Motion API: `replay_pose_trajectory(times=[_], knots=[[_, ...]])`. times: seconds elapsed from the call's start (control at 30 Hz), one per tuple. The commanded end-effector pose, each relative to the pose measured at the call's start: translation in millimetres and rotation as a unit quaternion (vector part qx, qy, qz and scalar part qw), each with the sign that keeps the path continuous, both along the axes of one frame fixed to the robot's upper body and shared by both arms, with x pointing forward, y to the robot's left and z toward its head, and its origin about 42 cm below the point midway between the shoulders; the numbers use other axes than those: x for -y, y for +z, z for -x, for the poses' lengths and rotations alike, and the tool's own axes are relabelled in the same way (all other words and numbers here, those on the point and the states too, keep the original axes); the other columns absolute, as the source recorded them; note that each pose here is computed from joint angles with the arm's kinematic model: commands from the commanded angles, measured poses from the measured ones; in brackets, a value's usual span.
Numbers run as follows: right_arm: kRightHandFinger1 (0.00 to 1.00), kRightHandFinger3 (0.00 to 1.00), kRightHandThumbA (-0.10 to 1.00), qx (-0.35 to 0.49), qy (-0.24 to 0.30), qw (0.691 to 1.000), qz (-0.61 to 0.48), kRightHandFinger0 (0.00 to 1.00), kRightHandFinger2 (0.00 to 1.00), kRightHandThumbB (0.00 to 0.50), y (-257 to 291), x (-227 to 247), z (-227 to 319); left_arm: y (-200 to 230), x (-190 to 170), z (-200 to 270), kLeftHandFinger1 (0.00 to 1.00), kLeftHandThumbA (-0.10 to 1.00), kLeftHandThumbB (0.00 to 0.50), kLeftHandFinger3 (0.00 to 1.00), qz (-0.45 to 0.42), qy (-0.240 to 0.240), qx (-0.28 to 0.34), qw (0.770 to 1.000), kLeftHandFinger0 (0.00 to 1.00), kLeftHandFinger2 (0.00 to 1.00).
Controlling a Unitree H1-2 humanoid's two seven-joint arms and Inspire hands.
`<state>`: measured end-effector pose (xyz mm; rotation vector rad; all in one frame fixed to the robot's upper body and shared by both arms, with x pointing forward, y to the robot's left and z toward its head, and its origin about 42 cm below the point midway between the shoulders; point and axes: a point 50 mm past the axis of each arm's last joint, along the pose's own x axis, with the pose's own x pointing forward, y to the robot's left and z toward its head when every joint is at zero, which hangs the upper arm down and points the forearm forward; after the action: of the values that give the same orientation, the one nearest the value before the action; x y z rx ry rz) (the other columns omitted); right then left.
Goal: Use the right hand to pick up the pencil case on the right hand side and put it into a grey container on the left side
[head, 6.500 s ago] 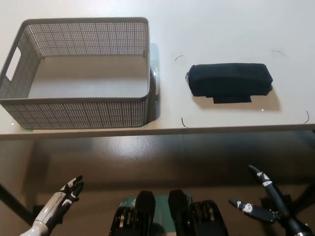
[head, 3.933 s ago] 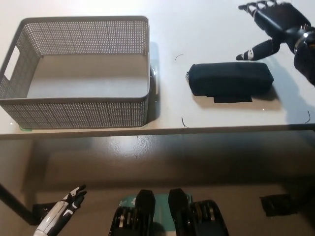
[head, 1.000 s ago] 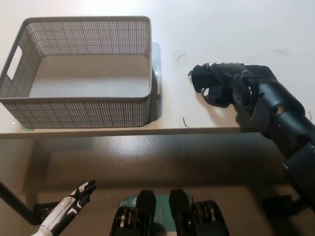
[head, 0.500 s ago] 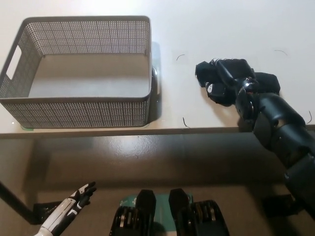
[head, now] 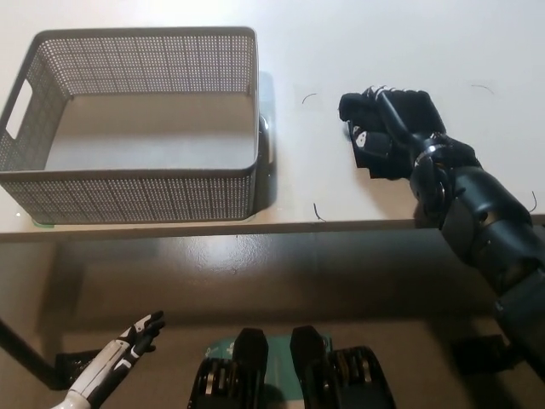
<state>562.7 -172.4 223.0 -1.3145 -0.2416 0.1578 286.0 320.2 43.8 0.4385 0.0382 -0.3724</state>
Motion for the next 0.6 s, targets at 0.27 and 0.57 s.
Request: replay_pose_trajectory(times=[0.27,0.57], knots=[[0.02,0.29,-0.10,0.132,0.086,0.986,-0.048,0.00,0.33,0.205,98,-35,-17,8,-10,-3,0.96,1.00,0.344,1.00,-0.001,0.001,0.024,1.000,0.94,1.00],[0.30,0.75,-0.10,0.201,0.159,0.964,-0.066,0.00,0.79,0.164,146,-87,-6,4,-12,2,0.97,1.00,0.359,1.00,0.002,0.004,0.012,1.000,0.94,1.00]])
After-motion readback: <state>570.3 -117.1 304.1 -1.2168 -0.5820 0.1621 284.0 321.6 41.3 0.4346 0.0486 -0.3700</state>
